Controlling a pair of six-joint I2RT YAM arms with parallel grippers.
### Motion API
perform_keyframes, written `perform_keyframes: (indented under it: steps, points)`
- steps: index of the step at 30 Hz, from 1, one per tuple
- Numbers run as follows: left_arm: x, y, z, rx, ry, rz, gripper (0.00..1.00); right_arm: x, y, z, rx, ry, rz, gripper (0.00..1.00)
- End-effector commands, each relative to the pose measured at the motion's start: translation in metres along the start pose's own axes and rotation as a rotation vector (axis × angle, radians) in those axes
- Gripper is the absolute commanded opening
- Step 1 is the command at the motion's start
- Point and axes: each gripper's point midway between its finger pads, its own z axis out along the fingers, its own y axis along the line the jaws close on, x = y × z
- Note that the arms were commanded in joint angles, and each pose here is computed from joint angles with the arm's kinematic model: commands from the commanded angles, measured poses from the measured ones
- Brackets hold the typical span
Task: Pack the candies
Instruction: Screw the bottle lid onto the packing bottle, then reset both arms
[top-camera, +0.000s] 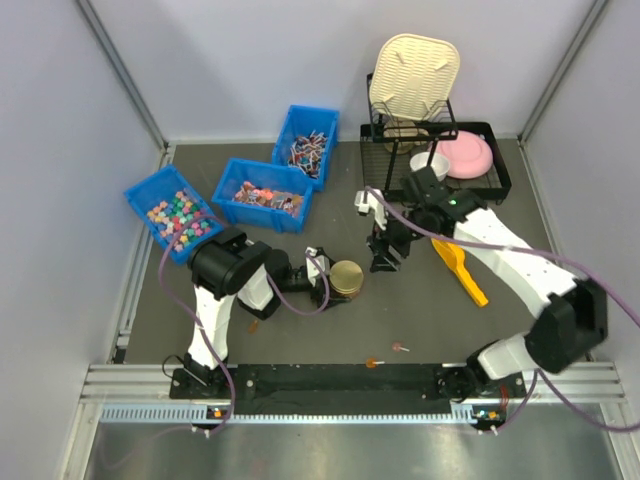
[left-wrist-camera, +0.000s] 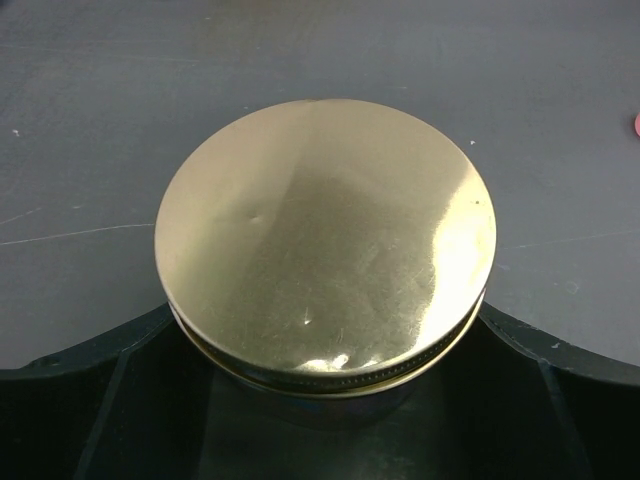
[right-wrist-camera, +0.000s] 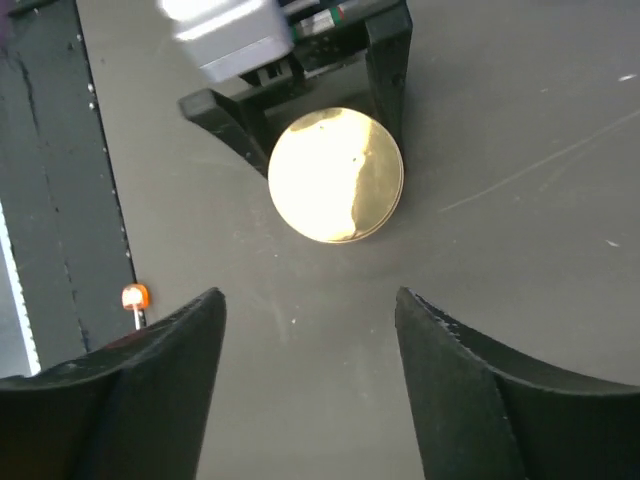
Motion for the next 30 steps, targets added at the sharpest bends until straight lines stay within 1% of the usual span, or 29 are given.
perform_keyframes:
  steps: [1,3,4,5,9,13,15,18,20,23,24,25,26,28,30]
  points:
    - [-0.024,0.018,-0.002,-0.077,-0.104,0.111,0.78,-0.001,0.015,-0.025,0.056,-0.047,-0.095,0.82]
    - [-0.023,0.017,-0.002,-0.073,-0.102,0.111,0.83,-0.004,0.016,-0.036,0.103,-0.076,-0.128,0.87]
    - [-0.024,0.018,-0.002,-0.074,-0.105,0.119,0.93,-0.003,0.016,-0.038,0.115,-0.082,-0.127,0.92]
    - [-0.024,0.017,-0.002,-0.071,-0.104,0.119,0.99,-0.006,0.010,-0.042,0.146,-0.098,-0.129,0.98]
    - [-0.024,0.014,-0.004,-0.067,-0.102,0.110,0.99,-0.010,0.001,-0.052,0.216,-0.129,-0.131,0.99]
    - [-0.031,0.005,-0.007,-0.032,-0.096,0.098,0.99,-0.008,-0.004,-0.052,0.246,-0.128,-0.122,0.99]
    - [-0.030,0.001,-0.010,-0.017,-0.071,0.082,0.99,-0.009,-0.005,-0.053,0.255,-0.134,-0.124,0.99]
    - [-0.046,0.005,-0.013,-0.006,-0.067,0.074,0.99,-0.012,-0.005,-0.055,0.258,-0.149,-0.129,0.99]
    - [-0.046,0.006,-0.019,0.000,-0.018,0.013,0.99,-0.014,-0.003,-0.056,0.257,-0.159,-0.137,0.99]
    - [-0.050,0.009,-0.034,0.008,0.033,0.028,0.99,-0.016,-0.002,-0.058,0.264,-0.170,-0.146,0.99]
    - [-0.052,0.010,-0.038,0.005,0.042,0.057,0.99,-0.017,-0.002,-0.059,0.265,-0.174,-0.149,0.99]
    - [-0.064,0.016,-0.044,-0.015,0.034,0.082,0.99,-0.018,-0.002,-0.060,0.271,-0.181,-0.149,0.99]
    - [-0.057,0.012,-0.050,-0.011,0.076,0.029,0.99,-0.020,-0.001,-0.062,0.280,-0.189,-0.153,0.99]
    - [-0.080,0.019,-0.058,-0.032,0.066,0.051,0.99,-0.023,-0.001,-0.067,0.295,-0.202,-0.152,0.99]
    - [-0.088,0.018,-0.063,-0.022,0.098,-0.001,0.99,-0.027,-0.001,-0.072,0.319,-0.224,-0.156,0.99]
